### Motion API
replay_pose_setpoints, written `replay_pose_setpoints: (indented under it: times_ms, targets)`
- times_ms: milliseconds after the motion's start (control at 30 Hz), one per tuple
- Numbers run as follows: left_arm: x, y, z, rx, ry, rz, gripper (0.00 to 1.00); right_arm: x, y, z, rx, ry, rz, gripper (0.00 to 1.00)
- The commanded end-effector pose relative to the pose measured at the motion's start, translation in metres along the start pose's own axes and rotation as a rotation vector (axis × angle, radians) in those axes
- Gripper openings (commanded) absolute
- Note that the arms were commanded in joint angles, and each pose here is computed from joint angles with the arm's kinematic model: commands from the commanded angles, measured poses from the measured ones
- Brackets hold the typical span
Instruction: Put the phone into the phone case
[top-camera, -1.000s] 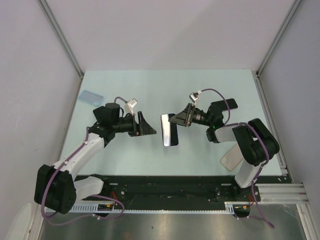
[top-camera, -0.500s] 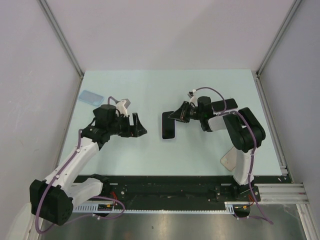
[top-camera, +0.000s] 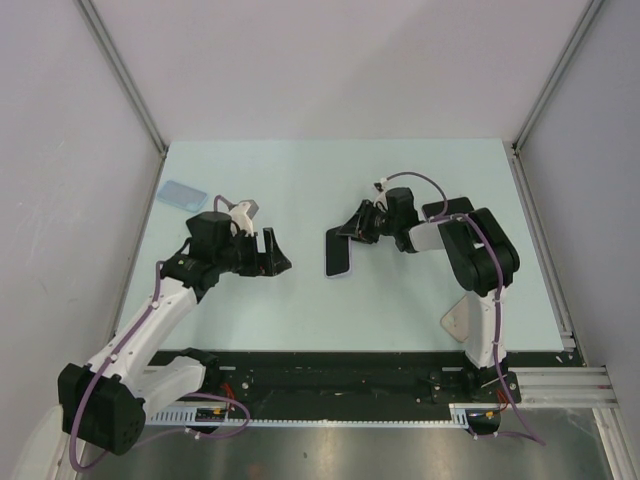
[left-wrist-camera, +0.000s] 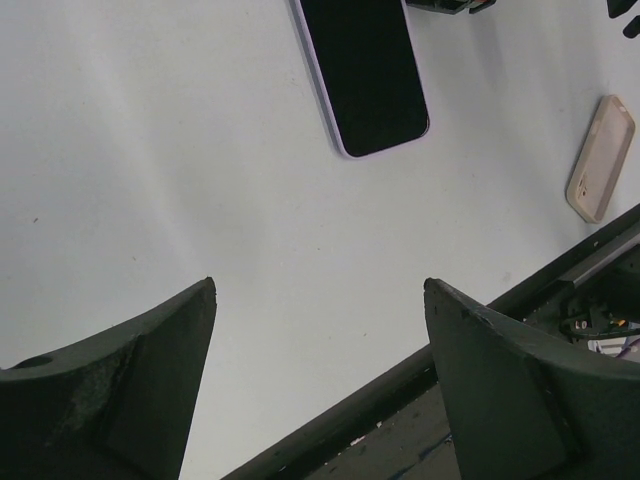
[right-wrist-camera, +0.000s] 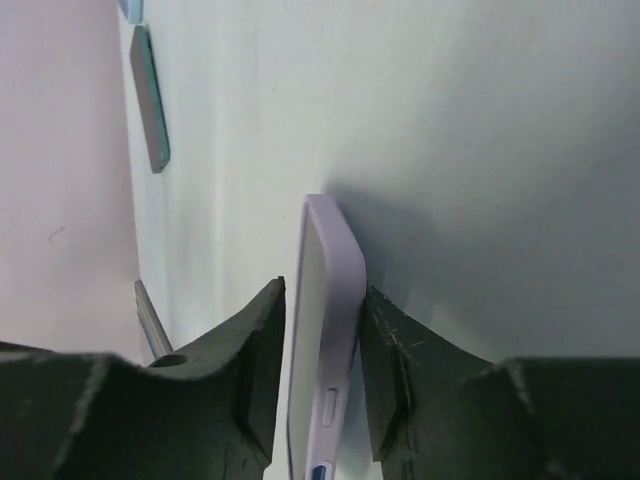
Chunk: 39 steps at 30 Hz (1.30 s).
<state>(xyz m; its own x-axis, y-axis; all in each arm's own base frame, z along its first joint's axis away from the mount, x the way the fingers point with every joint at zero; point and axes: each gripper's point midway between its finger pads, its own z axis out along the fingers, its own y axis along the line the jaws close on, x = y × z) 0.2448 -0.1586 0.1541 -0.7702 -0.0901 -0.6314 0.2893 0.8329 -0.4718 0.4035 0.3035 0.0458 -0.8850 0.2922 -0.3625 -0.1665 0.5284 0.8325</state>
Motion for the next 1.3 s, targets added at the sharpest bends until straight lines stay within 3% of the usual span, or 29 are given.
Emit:
replay_pose_setpoints:
  times_ms: [0,200,400,433,600,667,800,1133,1167,1200,1267]
  targets:
    - [-0.008,-0.001,-0.005,0.005,-0.040,0.025,0.88,-0.022,-0.003,0.002,0.038,-0.054,-0.042,0.41]
    - [-0.007,-0.001,-0.003,0.009,-0.032,0.021,0.88,-0.019,-0.013,0.000,0.068,-0.041,-0.033,0.42]
    - [-0.007,-0.001,-0.002,0.005,-0.031,0.022,0.88,-0.014,-0.026,0.001,0.120,-0.028,-0.023,0.24]
    - [-0.007,-0.001,-0.003,0.004,-0.033,0.022,0.88,-0.014,-0.029,0.000,0.143,-0.033,-0.026,0.18]
    - [-0.007,0.002,-0.002,-0.011,-0.034,0.019,0.88,-0.013,-0.037,-0.002,0.195,-0.042,-0.023,0.15]
    - [-0.009,0.002,-0.003,-0.016,-0.040,0.020,0.88,-0.013,-0.036,-0.003,0.201,-0.041,-0.028,0.18]
    - [-0.008,0.005,-0.003,-0.030,-0.041,0.016,0.88,-0.015,-0.034,-0.007,0.231,-0.058,-0.032,0.37]
    - [-0.010,0.029,-0.004,-0.173,-0.043,-0.013,0.88,-0.022,-0.020,-0.035,0.305,-0.073,-0.021,0.59]
    - [-0.009,0.032,-0.004,-0.192,-0.040,-0.024,0.88,-0.023,-0.017,-0.038,0.317,-0.078,-0.032,0.63]
    - [-0.010,0.036,-0.004,-0.214,-0.043,-0.029,0.88,-0.023,-0.019,-0.044,0.353,-0.086,-0.046,0.77]
    - [-0.012,0.049,-0.008,-0.289,-0.057,-0.044,0.88,-0.035,-0.003,-0.056,0.357,-0.130,-0.112,0.90]
